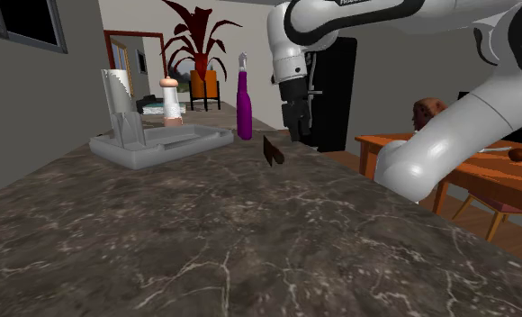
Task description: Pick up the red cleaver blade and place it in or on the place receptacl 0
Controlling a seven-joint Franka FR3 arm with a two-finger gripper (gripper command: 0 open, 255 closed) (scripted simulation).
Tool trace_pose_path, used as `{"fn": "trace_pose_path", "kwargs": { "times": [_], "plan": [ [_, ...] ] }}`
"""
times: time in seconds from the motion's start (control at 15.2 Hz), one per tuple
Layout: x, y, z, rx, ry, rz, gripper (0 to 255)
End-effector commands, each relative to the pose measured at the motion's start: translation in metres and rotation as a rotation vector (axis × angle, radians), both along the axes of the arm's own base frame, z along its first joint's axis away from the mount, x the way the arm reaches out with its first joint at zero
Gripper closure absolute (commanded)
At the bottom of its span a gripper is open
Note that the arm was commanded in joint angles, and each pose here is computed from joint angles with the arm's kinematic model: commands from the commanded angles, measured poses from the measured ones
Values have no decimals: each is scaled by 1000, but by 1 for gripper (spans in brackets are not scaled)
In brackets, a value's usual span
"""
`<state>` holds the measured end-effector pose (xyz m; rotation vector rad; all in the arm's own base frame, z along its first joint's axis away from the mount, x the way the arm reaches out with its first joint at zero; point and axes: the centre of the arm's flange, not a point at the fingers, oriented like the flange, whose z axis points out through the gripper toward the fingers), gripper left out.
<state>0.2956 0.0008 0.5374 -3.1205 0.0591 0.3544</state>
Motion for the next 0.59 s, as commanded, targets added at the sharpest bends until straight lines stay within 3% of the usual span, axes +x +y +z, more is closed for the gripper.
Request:
{"fn": "trace_pose_path", "kwargs": {
  "times": [0.0, 0.53],
  "plan": [
    [0, 0, 0, 0, 0, 0, 0],
    [-38, 86, 29, 7, -47, -336, 0]
  ]
}}
